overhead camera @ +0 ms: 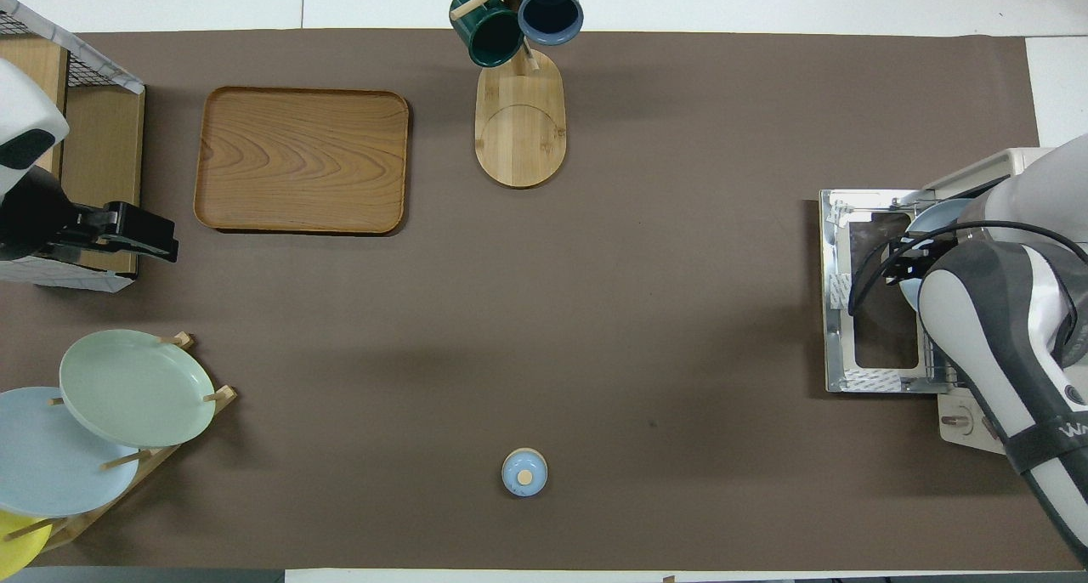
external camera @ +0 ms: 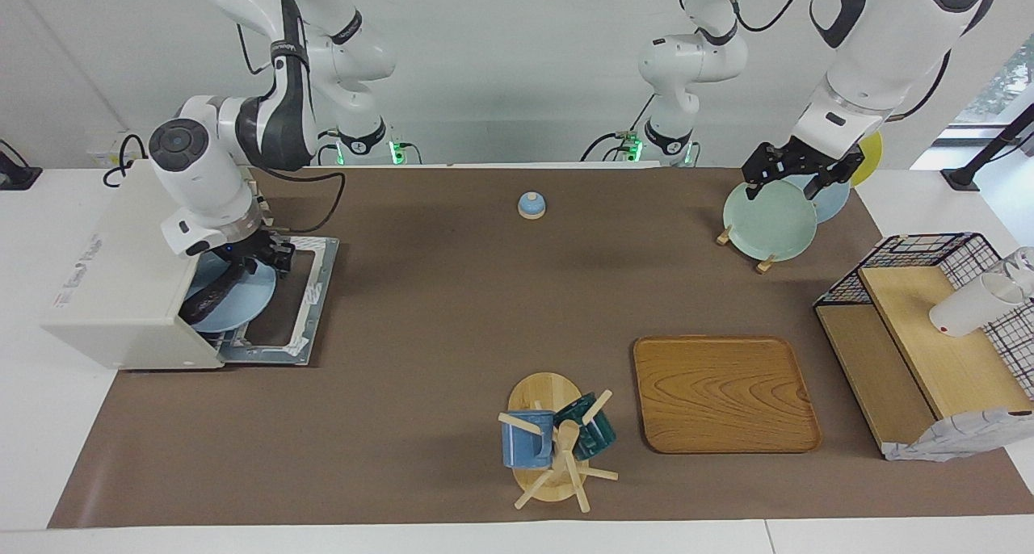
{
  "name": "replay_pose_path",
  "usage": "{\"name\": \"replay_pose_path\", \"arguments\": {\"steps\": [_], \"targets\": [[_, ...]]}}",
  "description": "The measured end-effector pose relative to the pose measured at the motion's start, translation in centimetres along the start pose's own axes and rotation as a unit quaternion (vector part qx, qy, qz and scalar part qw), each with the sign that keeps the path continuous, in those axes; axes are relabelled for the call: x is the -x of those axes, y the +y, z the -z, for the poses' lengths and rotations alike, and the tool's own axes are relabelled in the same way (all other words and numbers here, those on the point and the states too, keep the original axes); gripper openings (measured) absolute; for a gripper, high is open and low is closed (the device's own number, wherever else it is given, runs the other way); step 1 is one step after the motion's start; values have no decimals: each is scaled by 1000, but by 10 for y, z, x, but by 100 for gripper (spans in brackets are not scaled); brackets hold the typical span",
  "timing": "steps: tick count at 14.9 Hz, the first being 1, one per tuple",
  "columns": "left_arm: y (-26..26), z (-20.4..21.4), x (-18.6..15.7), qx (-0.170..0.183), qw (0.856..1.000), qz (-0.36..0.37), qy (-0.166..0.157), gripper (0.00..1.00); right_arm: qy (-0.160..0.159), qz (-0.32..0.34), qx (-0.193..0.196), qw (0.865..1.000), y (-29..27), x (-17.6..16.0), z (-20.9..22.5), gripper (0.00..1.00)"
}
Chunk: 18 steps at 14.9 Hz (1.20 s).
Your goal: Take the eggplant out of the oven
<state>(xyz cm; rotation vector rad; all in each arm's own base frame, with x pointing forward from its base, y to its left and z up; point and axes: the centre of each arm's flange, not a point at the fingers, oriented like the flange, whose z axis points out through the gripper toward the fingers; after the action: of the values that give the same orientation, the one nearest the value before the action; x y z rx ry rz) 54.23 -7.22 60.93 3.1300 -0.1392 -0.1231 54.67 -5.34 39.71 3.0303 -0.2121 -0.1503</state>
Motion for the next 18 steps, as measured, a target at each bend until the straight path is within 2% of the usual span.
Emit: {"name": "replay_pose_path", "arguments": {"steps": [9,11,12,15,18], "targets": [[0,0,0,0,1000,0,0,100,33,22,-6,999,5,5,-31,50],[0,0,0,0,1000,0,0,100,35,23,-6,999,6,7,-35,35],[0,0,0,0,1000,0,0,100,34,30,-6,999,6,8,-36,35],[0,0,0,0,1000,0,0,100,39,80,-2,996,6,11,-32,8],[0,0,0,0,1000,0,0,100,40,118,28,992,-4,13,-22,6]]}}
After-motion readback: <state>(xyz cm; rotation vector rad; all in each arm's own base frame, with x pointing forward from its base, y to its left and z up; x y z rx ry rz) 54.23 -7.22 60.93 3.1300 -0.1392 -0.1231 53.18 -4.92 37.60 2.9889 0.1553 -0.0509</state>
